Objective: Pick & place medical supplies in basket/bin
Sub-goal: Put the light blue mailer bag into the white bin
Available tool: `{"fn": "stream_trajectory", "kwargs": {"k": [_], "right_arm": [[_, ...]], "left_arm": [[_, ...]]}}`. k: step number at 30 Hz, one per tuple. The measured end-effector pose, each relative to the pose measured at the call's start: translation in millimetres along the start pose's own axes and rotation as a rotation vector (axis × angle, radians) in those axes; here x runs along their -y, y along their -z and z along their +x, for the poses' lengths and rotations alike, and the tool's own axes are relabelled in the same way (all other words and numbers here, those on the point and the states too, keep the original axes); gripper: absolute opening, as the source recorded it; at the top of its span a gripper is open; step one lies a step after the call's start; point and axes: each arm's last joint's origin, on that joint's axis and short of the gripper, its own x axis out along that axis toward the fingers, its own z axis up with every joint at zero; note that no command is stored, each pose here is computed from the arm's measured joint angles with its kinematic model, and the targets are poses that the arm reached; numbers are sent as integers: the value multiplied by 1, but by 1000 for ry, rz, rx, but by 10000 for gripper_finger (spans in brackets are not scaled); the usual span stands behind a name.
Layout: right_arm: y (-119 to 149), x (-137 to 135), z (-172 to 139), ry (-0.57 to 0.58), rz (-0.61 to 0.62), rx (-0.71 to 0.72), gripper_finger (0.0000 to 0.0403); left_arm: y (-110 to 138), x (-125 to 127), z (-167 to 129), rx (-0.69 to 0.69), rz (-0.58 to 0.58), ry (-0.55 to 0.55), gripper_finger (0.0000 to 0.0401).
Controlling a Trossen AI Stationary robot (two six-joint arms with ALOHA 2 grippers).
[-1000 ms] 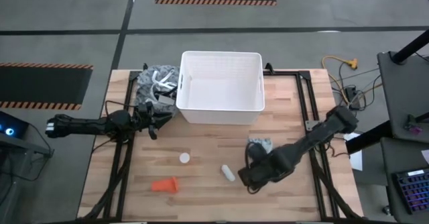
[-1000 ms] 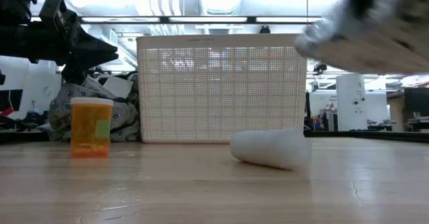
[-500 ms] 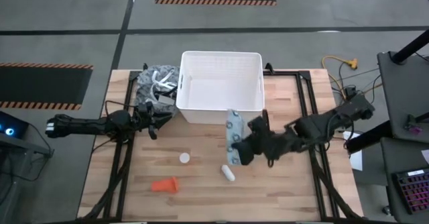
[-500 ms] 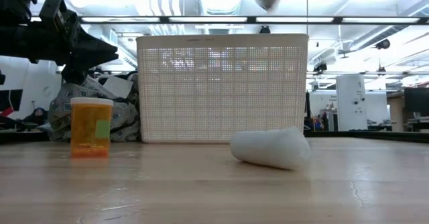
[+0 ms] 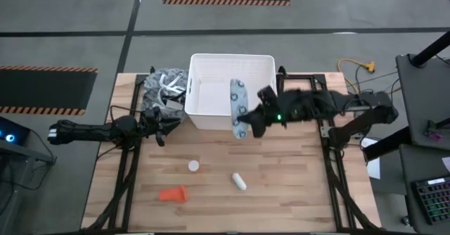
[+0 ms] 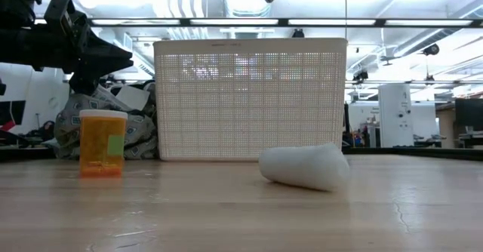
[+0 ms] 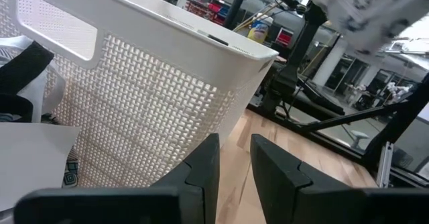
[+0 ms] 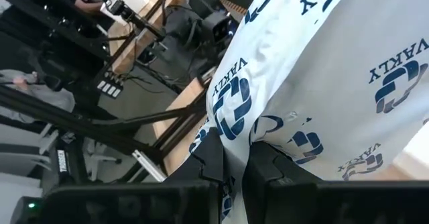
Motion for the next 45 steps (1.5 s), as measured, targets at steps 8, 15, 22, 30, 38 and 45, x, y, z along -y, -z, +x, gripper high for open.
{"fn": "stream_trajectory", "kwargs": {"k": [8,15,22,30,38,45], "right_arm": [[-49,45,9,35,-51,-3,12],[-82,96,14,199,-37,4,12],[-93,147,38,393,-38,-102,12],[-95,194,85,496,20,-215,12],[-87,219,118,595,43,-371,13],[-91,227,138,694,43,-473,13]], "left_arm": [[0,0,0,0,0,0,68],[0,0,0,-1,0,0,68],[0,0,0,-1,0,0,68],[0,0,0,-1,0,0,68],[0,0,0,-1,0,0,68],[0,0,0,-1,-1,0,68]]}}
